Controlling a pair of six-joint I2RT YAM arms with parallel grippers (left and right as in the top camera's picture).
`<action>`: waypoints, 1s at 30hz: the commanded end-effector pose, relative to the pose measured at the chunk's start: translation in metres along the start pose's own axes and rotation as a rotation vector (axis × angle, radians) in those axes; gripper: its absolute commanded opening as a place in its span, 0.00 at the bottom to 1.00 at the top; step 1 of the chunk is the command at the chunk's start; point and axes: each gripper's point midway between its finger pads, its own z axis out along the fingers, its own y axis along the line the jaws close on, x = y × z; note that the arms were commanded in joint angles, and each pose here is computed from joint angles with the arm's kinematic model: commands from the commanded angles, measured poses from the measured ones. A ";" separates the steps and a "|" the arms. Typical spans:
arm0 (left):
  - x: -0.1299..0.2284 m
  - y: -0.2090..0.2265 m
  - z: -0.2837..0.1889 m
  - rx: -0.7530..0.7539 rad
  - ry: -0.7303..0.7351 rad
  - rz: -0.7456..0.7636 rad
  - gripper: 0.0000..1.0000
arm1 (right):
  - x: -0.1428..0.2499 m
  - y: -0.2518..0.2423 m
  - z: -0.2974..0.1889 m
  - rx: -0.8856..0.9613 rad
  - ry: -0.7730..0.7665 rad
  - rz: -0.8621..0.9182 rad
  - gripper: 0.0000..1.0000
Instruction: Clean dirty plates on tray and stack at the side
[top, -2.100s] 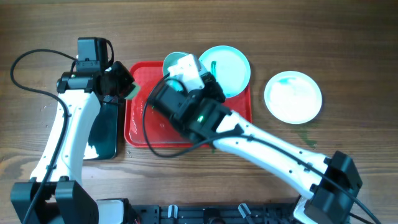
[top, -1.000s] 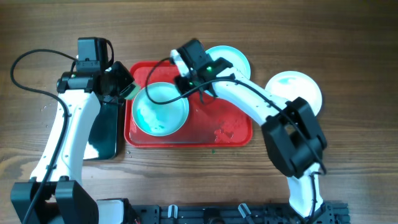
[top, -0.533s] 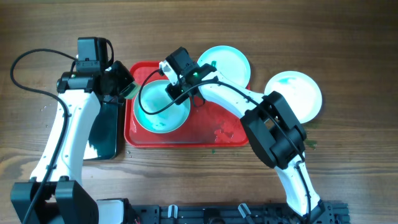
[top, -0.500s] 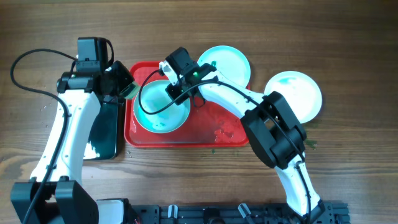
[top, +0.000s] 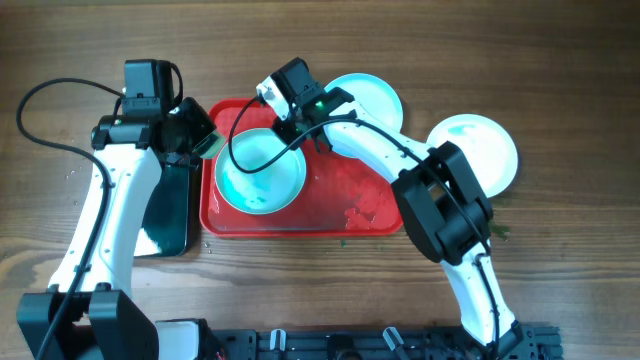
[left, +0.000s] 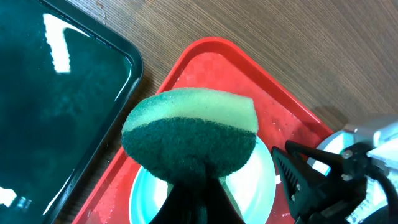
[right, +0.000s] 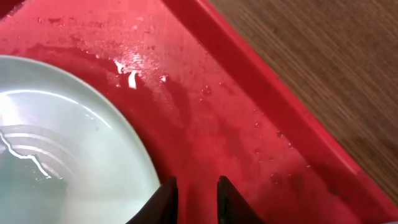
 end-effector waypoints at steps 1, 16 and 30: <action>-0.003 0.003 0.001 -0.014 -0.014 0.021 0.04 | 0.002 0.012 0.007 -0.075 0.007 0.006 0.22; -0.003 0.002 0.001 -0.013 -0.013 0.021 0.04 | 0.005 0.025 0.000 -0.199 0.021 0.064 0.31; -0.003 0.002 0.001 -0.013 -0.013 0.021 0.04 | 0.023 0.050 0.005 -0.317 0.106 0.080 0.28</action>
